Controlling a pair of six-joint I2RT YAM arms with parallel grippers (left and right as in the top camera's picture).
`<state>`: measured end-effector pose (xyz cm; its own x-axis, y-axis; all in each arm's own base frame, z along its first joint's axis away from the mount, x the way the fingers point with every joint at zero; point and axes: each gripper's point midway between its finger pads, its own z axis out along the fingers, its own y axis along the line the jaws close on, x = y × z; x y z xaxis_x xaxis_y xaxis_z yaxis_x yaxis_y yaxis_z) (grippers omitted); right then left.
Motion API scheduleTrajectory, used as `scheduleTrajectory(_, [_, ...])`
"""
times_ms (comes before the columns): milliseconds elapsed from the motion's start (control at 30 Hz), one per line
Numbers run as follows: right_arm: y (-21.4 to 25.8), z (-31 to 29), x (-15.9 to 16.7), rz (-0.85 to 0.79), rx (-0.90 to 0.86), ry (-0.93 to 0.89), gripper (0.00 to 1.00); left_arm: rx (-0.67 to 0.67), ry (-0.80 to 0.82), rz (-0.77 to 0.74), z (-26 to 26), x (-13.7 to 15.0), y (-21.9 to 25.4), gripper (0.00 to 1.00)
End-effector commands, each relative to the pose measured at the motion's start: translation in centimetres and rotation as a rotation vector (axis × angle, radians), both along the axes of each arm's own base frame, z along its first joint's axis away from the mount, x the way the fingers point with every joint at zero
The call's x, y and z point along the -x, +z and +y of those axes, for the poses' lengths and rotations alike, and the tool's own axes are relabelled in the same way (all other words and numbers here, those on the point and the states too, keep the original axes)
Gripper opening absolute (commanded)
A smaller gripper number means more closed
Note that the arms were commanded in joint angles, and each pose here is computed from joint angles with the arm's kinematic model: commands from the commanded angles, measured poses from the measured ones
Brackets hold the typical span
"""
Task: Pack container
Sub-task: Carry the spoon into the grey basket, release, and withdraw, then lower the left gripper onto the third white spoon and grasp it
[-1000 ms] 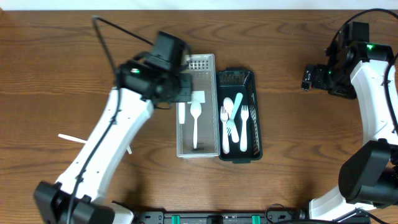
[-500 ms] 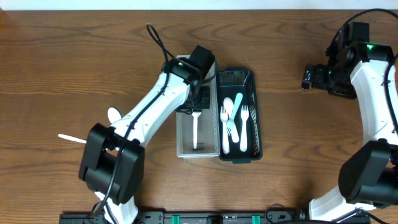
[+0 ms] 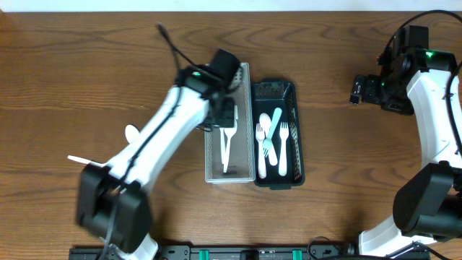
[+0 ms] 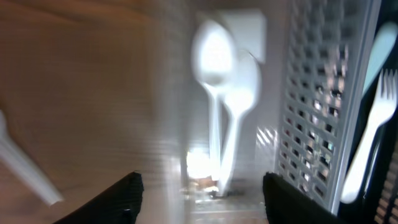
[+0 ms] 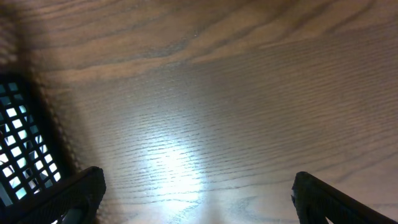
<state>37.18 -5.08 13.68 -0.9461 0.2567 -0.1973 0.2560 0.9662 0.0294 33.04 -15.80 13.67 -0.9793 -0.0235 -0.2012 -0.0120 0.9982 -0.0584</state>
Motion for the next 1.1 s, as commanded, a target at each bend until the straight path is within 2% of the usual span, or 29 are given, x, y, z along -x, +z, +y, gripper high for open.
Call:
scheduleTrajectory(0, [-0.4,0.3,0.0,0.010,-0.003,0.017,0.99,-0.046,0.150,-0.162,6.2,-1.0,5.7,0.71])
scheduleTrajectory(67, [-0.4,0.3,0.0,0.010,-0.003,0.017,0.99,-0.046,0.238,-0.174,9.3,-0.7,6.8,0.72])
scheduleTrajectory(167, [-0.4,0.3,0.0,0.010,-0.003,0.017,0.99,-0.061,0.387,-0.157,14.4,-0.2,7.2,0.82])
scheduleTrajectory(367, [-0.4,0.3,0.0,0.009,-0.003,0.017,0.99,-0.008,0.571,-0.047,19.9,0.3,2.9,0.85])
scheduleTrajectory(467, [-0.4,0.3,0.0,0.009,-0.003,0.017,0.99,0.039,0.576,0.014,20.5,0.4,-0.6,0.85])
scheduleTrajectory(700, [-0.4,0.3,0.0,0.010,-0.003,0.017,0.99,0.023,0.573,0.180,20.7,2.3,-8.3,0.85])
scheduleTrajectory(1067, [-0.4,0.3,0.1,0.012,-0.003,0.017,0.99,0.029,0.496,0.270,20.3,2.4,-12.7,0.85])
